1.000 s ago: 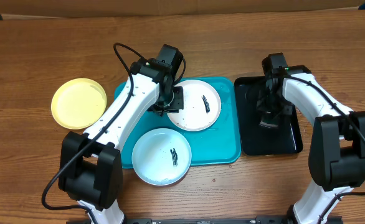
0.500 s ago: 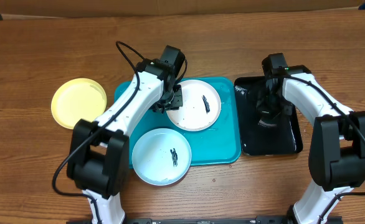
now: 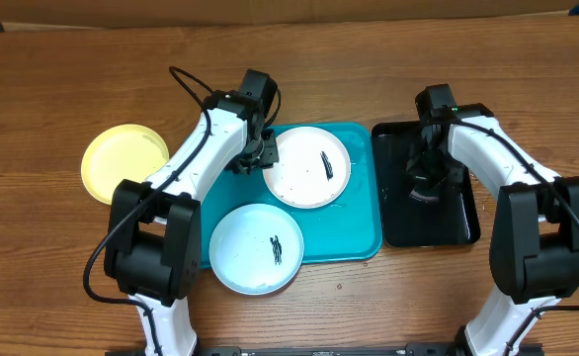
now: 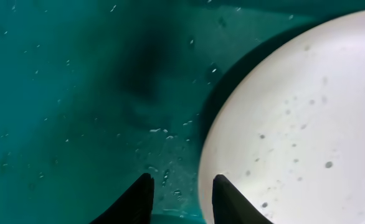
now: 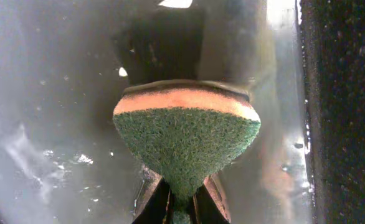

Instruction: Clean dirty plates on tray and stack at the side

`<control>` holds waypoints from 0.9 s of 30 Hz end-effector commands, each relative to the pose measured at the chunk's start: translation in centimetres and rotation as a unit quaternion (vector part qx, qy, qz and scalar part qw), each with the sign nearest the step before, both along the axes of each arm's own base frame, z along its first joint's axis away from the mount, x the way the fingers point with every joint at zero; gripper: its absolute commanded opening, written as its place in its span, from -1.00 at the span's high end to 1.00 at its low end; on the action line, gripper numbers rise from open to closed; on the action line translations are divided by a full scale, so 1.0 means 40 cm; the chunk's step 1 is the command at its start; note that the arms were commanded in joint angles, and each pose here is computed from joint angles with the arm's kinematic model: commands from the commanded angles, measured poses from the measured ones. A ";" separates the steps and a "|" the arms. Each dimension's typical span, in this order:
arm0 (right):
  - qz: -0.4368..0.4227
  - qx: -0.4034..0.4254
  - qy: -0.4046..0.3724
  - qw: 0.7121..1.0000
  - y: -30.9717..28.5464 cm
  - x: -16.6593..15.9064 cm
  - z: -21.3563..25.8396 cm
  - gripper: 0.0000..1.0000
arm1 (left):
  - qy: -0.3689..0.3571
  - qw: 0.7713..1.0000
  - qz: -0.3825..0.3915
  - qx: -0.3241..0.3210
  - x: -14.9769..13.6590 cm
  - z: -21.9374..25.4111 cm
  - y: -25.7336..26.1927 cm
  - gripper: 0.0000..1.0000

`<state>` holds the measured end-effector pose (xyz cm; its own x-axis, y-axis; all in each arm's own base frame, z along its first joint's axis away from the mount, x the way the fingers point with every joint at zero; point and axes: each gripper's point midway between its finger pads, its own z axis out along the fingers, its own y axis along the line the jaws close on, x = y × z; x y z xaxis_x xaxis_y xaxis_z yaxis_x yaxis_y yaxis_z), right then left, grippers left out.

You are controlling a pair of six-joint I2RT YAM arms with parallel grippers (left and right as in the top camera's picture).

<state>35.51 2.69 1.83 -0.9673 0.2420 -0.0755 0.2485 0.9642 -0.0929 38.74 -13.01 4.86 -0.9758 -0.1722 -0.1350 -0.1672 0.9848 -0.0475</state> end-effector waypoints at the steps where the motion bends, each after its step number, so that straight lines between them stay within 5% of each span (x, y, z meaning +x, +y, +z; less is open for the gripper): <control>1: -0.003 0.000 0.000 1.000 -0.006 0.000 -0.005 0.92 | 0.014 1.000 0.004 -0.023 -0.009 -0.028 -0.021 0.32; 8: -0.003 0.000 0.000 1.000 -0.006 0.001 -0.005 0.92 | 0.025 0.999 0.004 -0.019 -0.009 -0.062 -0.020 0.32; 21: -0.003 0.000 0.000 1.000 -0.006 0.001 -0.005 0.92 | 0.054 0.998 0.005 -0.018 -0.026 -0.110 -0.019 0.67; 27: -0.003 0.000 -0.001 1.000 -0.006 0.001 -0.005 0.92 | 0.053 0.998 0.006 -0.023 -0.021 -0.108 -0.019 0.55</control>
<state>35.54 2.68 1.83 -0.9672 0.2424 -0.0764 0.2489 0.9641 -0.0921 38.15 -13.86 1.29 -0.9837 -0.1725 -0.0501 -0.1689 0.9833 -0.0676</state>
